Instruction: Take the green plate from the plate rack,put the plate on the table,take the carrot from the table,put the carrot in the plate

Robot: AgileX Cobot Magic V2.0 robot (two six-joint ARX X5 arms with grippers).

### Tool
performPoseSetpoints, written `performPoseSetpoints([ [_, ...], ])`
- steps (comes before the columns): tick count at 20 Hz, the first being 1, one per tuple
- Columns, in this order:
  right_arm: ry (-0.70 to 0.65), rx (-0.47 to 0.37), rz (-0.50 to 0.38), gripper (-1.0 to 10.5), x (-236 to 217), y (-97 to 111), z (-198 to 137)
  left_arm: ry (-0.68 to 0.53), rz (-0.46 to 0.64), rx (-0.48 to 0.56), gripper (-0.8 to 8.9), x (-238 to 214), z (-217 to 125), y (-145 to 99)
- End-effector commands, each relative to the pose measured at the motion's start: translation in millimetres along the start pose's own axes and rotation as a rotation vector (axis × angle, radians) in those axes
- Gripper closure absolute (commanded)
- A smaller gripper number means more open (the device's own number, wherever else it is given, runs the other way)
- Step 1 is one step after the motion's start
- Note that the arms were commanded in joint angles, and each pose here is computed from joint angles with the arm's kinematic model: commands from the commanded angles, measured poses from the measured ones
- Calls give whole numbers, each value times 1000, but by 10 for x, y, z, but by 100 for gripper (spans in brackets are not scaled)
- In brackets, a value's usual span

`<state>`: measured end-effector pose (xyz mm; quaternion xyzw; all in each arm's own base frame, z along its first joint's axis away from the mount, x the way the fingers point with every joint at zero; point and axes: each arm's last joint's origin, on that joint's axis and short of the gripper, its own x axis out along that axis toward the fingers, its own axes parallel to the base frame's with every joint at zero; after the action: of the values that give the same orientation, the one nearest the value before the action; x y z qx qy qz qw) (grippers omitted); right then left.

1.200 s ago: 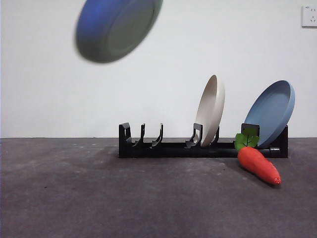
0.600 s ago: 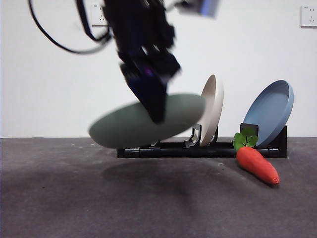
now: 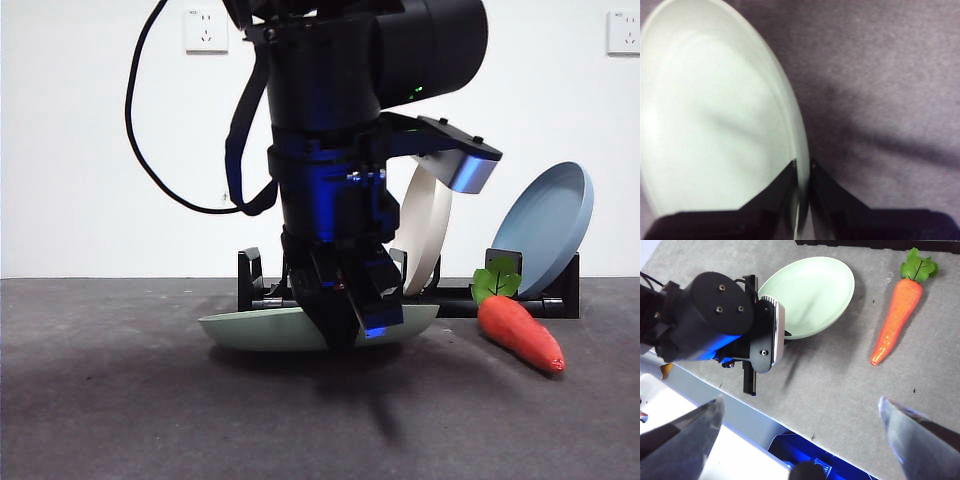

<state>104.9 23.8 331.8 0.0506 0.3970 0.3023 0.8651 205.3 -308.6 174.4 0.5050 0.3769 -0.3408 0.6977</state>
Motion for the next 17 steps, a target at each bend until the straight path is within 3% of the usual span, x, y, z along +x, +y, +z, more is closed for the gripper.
performPoseSetpoints([
  [1, 1, 7, -2, 289, 8, -8, 17, 1, -206, -56, 762, 102, -37, -123],
  [4, 7, 12, -2, 289, 22, -18, 25, -2, -226, -95, 620, 100, -34, -130],
  [11, 14, 16, -1, 289, 37, -28, 35, -41, -210, -129, 615, -51, -11, -55],
  [17, -17, 46, -7, 289, 247, -183, 264, -303, -132, -269, 615, -1026, -25, 344],
])
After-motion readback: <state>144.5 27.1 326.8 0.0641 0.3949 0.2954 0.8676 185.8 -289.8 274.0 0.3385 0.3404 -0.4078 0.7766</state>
